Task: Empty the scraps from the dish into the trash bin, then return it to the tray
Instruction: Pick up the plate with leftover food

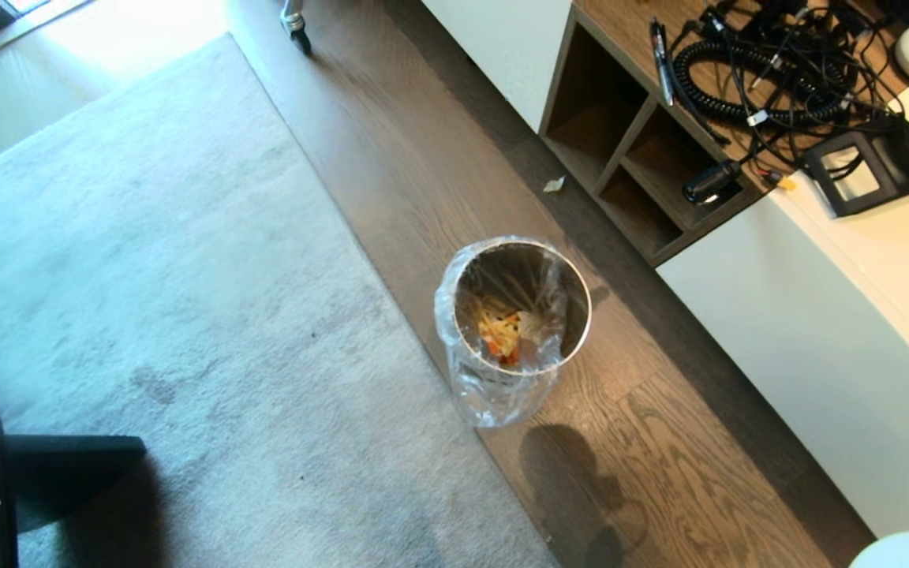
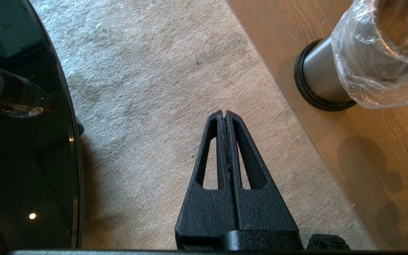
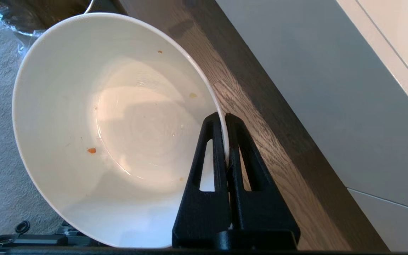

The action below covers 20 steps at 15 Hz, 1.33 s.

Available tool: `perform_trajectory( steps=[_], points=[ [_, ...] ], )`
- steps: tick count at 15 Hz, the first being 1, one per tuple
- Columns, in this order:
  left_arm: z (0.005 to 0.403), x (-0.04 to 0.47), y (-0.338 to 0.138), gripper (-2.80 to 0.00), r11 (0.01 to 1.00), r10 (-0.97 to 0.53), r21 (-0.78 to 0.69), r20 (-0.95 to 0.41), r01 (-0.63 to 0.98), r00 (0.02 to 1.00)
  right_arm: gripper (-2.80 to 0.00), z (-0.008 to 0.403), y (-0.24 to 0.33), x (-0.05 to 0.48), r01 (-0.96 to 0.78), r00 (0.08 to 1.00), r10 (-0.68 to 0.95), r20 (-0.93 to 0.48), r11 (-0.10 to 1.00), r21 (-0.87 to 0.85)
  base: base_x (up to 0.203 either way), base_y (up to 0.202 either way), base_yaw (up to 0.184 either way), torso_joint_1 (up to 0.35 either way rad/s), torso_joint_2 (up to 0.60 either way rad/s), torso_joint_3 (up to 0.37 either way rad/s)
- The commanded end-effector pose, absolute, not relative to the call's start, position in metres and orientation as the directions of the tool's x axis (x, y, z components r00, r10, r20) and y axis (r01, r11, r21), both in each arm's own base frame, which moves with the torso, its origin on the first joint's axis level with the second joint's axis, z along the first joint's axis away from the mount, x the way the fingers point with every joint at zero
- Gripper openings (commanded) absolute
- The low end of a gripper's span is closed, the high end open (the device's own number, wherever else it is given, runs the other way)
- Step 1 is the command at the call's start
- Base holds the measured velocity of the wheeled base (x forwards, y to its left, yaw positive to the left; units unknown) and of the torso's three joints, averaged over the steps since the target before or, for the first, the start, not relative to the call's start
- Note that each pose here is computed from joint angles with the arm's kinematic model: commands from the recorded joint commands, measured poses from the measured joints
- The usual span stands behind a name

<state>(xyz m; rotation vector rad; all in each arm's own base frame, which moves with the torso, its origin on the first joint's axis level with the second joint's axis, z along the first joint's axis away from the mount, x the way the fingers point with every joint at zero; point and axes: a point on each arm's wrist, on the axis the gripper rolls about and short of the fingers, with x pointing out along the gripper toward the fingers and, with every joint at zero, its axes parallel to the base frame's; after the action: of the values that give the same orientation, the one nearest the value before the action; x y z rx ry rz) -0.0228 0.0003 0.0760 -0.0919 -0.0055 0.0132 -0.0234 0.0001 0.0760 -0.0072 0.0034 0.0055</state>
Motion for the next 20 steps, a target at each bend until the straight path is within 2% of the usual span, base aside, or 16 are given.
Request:
perform_trajectory(
  steps=[1,20],
  points=[
    [0.0761,-0.0228,0.0003,-2.80,0.996,0.014,-0.094,0.006,-0.013,1.000,-2.80,0.0761,0.0001,-0.0233,-0.006,1.000,0.006,-0.005,1.000,-0.008,0.000,0.000,0.000,0.007,0.01,0.203],
    [0.0758,-0.0228,0.0003,-2.80,0.995,0.014,-0.096,0.003,-0.013,1.000,-2.80,0.0761,0.0001,-0.0233,-0.006,1.000,0.006,-0.005,1.000,-0.008,0.000,0.000,0.000,0.001,0.00,0.202]
  ],
)
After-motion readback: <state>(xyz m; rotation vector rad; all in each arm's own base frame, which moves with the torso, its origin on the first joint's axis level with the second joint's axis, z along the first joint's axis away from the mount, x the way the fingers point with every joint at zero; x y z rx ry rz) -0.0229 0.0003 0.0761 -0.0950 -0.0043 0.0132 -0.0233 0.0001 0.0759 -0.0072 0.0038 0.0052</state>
